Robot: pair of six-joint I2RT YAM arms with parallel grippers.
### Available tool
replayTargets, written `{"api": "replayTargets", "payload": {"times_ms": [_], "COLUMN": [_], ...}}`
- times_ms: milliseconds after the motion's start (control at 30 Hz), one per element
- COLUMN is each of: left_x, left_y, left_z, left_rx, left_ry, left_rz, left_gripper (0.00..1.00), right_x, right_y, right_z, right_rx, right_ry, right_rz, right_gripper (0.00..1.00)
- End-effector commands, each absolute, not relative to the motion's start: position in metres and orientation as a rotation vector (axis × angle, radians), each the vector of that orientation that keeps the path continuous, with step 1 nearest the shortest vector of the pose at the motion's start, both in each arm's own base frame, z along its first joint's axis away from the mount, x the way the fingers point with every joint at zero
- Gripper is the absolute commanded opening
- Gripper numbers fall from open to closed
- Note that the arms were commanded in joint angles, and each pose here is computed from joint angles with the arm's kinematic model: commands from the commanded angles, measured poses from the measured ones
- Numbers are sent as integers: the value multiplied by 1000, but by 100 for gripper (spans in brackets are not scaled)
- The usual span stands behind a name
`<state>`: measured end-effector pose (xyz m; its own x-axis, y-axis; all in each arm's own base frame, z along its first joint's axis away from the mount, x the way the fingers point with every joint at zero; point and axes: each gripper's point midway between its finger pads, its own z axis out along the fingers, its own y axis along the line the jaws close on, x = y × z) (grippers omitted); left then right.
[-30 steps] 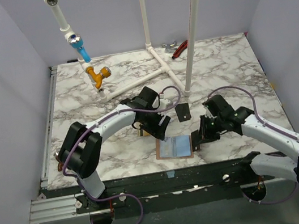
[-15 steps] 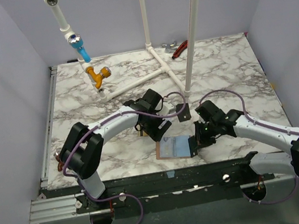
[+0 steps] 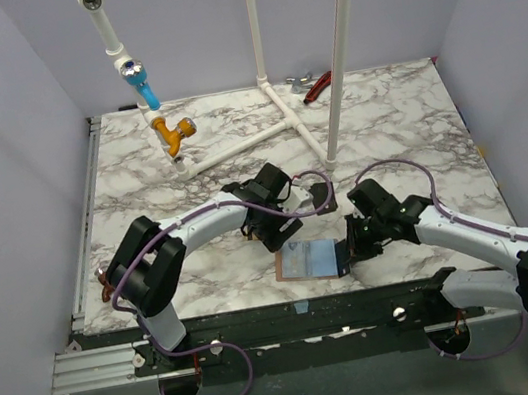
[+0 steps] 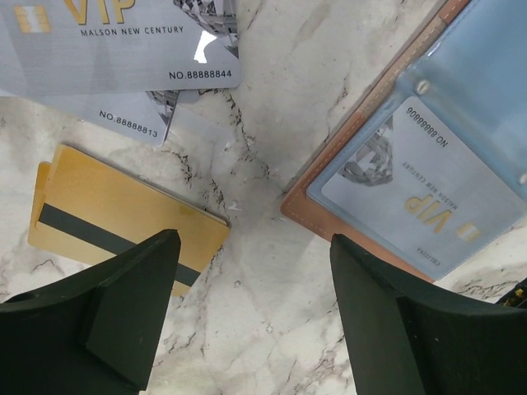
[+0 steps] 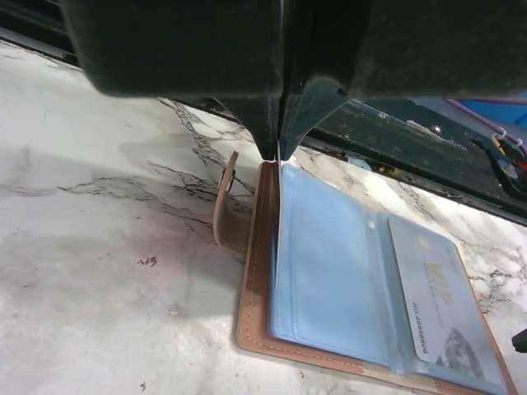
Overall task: Put the credit cards into the card holder
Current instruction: Insert the credit card into the card holder.
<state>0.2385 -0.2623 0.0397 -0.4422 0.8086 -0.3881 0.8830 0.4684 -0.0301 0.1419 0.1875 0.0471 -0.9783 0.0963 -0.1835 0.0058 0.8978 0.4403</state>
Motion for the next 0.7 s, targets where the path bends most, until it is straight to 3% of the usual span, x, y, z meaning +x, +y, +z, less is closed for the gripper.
{"api": "replayTargets", "payload": {"times_ms": [0, 667], "left_x": [243, 240], "left_y": [-262, -259], "left_z": [43, 32], "left_rx": [1445, 1514], "left_ry": [2352, 2289], "left_rz": [-291, -209], "left_gripper": [75, 72], "right_x": [141, 134], "right_y": [190, 204], "right_z": [45, 43], "right_rx": [72, -7], "right_ry": [2859, 2891], "right_rz": [678, 800], "right_gripper": [1, 1]}}
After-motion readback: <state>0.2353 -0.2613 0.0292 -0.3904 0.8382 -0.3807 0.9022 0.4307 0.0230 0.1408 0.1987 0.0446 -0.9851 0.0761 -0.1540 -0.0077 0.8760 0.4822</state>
